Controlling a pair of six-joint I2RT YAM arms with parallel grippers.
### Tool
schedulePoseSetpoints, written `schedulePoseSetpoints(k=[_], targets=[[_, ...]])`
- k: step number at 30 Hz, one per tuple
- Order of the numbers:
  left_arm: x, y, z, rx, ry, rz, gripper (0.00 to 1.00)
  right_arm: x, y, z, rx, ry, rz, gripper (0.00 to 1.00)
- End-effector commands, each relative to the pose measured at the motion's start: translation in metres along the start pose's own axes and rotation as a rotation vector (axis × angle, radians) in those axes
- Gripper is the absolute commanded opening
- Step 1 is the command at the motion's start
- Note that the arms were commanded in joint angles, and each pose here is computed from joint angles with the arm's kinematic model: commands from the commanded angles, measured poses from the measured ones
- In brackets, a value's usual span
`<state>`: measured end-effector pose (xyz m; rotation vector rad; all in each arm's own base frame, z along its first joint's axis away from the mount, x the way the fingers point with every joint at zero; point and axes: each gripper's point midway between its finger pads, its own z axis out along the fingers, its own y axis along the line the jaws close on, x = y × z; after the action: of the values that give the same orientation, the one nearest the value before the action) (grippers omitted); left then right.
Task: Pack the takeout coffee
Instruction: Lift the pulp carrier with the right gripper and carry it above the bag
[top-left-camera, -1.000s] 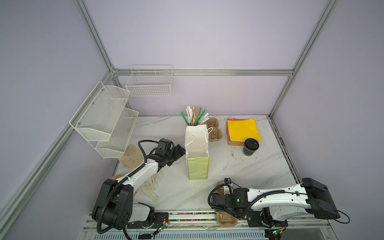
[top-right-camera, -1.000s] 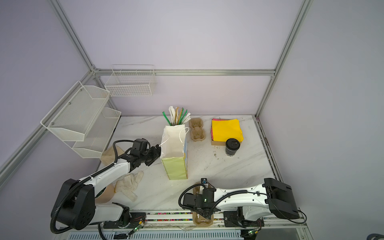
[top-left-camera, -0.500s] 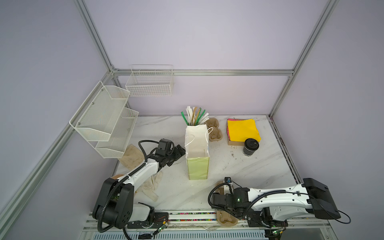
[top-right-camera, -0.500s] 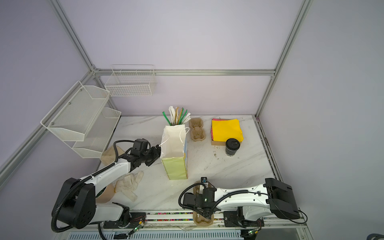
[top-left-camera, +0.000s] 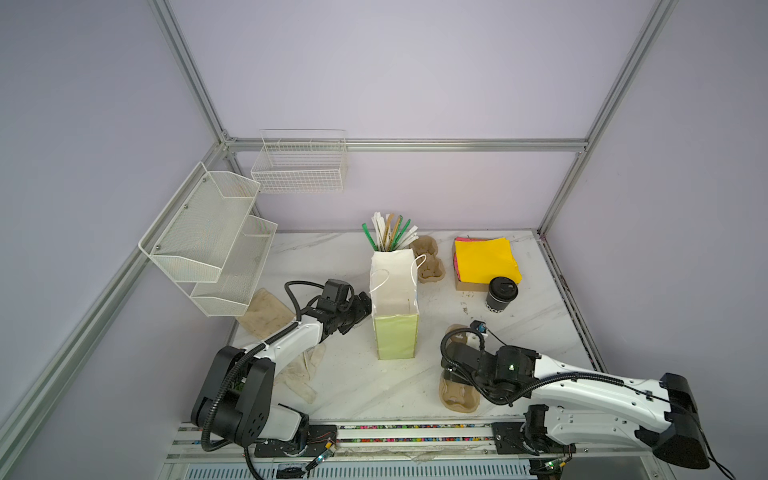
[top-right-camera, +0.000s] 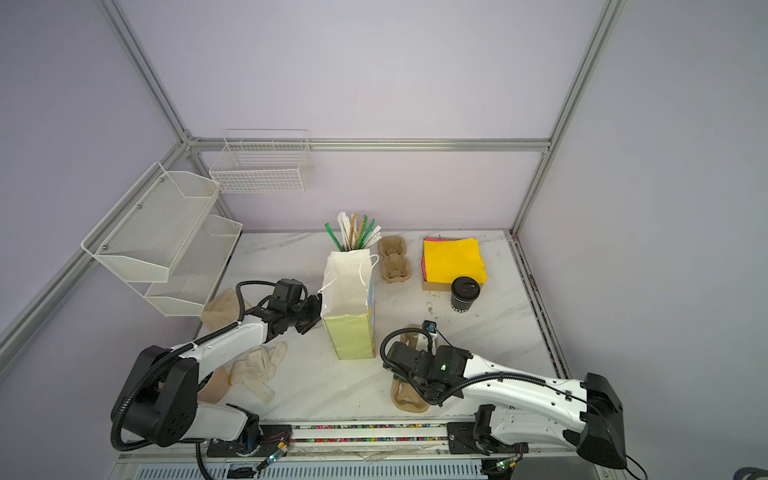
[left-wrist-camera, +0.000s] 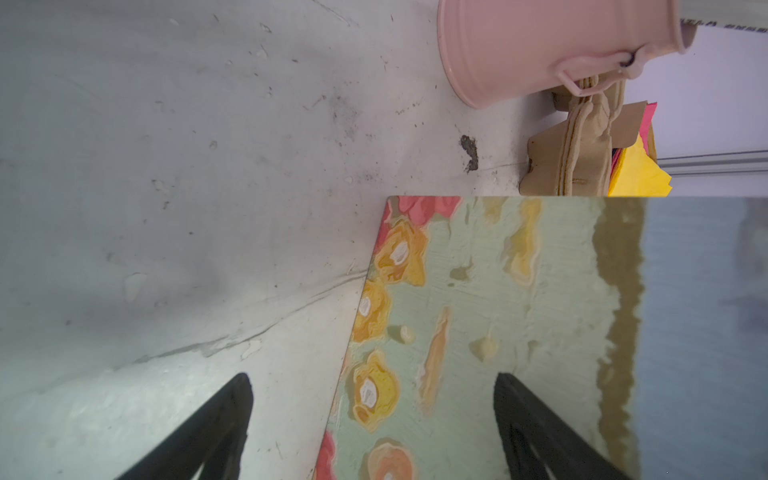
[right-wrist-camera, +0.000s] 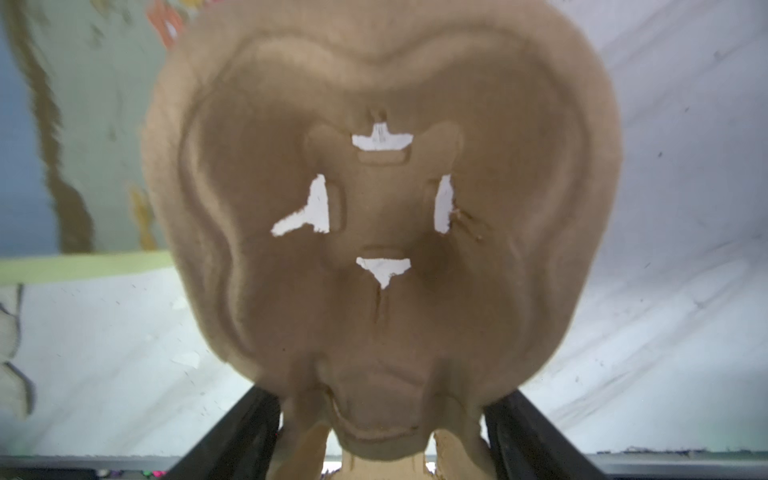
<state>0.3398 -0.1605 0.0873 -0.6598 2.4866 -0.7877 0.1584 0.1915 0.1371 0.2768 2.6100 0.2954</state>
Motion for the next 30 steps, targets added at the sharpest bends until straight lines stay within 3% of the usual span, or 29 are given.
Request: schedulePoseSetpoints(k=[1, 13, 21, 30], targets=[[0.007, -0.022, 0.006, 0.065, 0.021, -0.002, 0.9, -0.034, 0.007, -0.014, 0.013, -0.085, -0.076, 0.78], [0.041, -0.042, 0.027, 0.104, 0.089, -0.009, 0.9, -0.119, 0.016, -0.091, 0.006, -0.271, -0.096, 0.78], [0.063, -0.079, 0.04, 0.166, 0.136, 0.001, 0.9, -0.153, 0.038, -0.137, -0.028, -0.335, -0.135, 0.78], [0.036, -0.11, 0.0, 0.228, 0.016, 0.041, 0.91, -0.185, 0.063, -0.182, -0.09, -0.411, -0.19, 0.78]])
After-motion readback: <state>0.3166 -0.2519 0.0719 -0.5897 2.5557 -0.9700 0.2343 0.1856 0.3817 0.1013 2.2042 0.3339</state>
